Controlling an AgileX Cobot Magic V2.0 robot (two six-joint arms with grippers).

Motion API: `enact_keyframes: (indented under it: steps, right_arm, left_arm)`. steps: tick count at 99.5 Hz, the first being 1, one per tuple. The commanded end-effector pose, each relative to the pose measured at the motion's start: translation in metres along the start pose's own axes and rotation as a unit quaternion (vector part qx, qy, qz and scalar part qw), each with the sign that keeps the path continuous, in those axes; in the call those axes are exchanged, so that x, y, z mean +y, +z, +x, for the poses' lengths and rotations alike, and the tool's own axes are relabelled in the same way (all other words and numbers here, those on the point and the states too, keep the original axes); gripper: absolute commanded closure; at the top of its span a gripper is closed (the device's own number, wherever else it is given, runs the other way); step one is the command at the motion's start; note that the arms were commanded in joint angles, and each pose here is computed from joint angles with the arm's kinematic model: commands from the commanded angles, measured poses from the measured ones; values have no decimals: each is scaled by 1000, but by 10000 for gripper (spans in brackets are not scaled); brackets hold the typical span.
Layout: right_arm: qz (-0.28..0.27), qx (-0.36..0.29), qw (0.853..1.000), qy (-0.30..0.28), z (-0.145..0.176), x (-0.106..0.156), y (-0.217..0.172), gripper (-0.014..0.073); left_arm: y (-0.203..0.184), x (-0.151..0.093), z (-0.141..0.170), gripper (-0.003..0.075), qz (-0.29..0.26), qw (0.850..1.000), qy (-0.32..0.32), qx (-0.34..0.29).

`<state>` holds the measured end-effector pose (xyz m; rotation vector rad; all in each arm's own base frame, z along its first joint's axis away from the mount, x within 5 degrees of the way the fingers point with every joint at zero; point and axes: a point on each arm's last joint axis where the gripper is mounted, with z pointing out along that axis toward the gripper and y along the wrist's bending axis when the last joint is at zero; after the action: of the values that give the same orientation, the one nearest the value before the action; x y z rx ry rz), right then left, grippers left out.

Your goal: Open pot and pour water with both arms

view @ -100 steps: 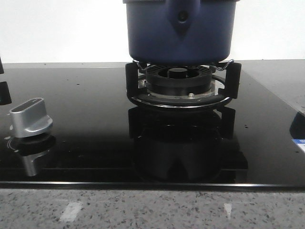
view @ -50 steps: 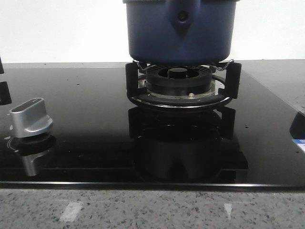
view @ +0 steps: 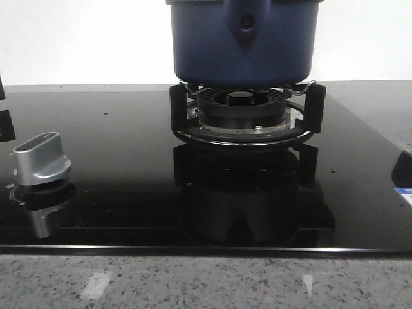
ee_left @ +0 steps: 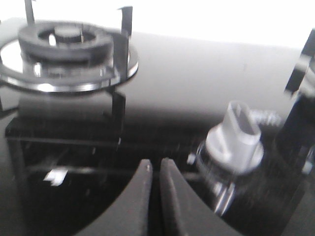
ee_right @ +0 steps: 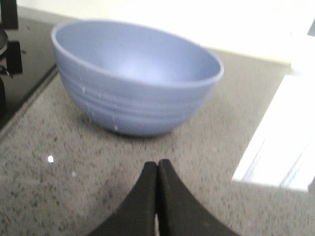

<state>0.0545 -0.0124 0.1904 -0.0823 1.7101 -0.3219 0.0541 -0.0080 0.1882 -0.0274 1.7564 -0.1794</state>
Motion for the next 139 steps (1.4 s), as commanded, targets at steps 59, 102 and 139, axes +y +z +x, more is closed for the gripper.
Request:
enact_keyframes:
  steps: [59,102,139]
  right_arm:
    - [-33,-206,881,424,-33,-10,-9,664]
    - [-75,-74,960,261,-125,-21,-31,664]
    - [-60,-46,986,147,-155,-31,-31,599]
  left_arm:
    - [-8,-7,-28,740,61,959,-255,-108]
    - [-19,-34,-136,740,104,989,-1,-109]
    - [-2,-52,-159,485,186,976,80,-80]
